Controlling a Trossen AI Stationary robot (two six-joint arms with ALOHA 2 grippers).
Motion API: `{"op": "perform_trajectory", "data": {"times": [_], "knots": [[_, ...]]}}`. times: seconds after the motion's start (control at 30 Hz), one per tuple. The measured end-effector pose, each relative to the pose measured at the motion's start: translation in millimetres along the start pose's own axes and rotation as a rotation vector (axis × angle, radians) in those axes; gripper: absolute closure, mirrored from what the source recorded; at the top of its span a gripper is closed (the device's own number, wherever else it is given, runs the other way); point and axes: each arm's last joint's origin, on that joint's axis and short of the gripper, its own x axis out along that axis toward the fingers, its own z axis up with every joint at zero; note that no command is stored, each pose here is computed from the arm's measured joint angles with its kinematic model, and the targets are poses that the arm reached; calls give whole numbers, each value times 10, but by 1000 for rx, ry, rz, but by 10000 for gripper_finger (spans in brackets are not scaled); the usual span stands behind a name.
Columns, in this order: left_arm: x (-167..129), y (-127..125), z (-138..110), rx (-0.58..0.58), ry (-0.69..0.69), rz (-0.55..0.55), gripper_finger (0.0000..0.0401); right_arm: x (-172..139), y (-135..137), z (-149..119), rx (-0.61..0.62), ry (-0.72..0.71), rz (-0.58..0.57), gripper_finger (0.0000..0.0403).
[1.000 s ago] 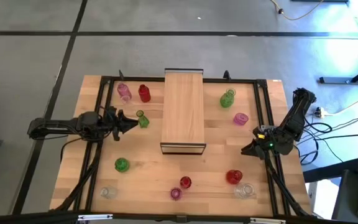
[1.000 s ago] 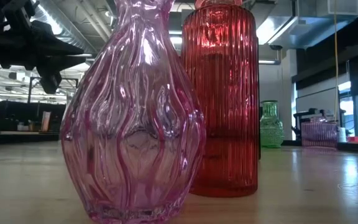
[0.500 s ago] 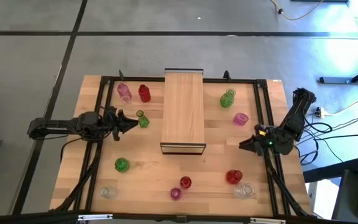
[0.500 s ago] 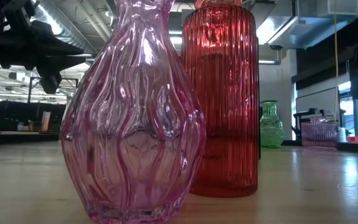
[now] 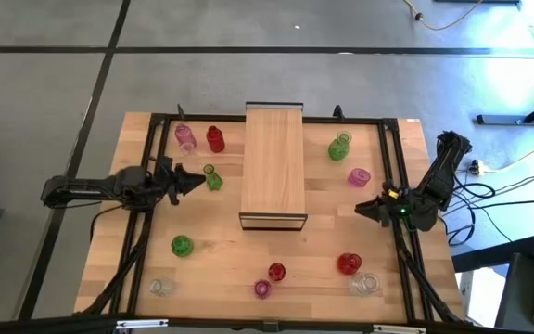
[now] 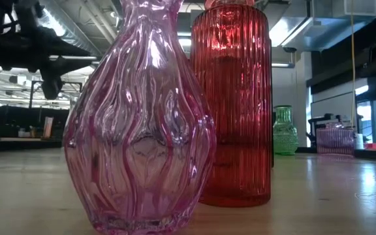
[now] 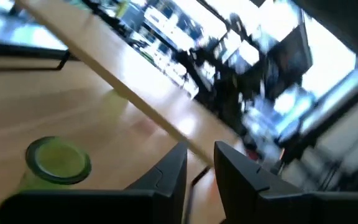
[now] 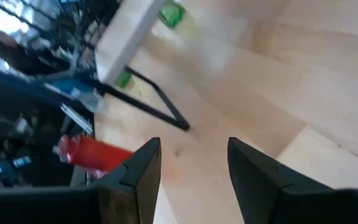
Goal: Sort vases onto shelf
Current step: Put the top transparent vase on the shelf
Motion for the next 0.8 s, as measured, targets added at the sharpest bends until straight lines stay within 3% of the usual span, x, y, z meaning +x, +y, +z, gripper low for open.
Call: {"op": "perform_trajectory", "data": {"times": [0.1,0.3,0.47,0.57,0.8], "knots": [[-2,8,36,-137,-94,56,326,-1,47,21,106,-58,32,235],[-13,44,77,-250,-251,168,326,-12,120,77,249,-211,81,235],[-29,70,107,-235,-365,259,326,-33,181,132,311,-357,110,235],[-35,34,154,-240,-417,232,326,-43,208,154,322,-407,117,235],[-81,-167,336,-103,-483,36,326,-89,330,230,319,-507,134,235]]}}
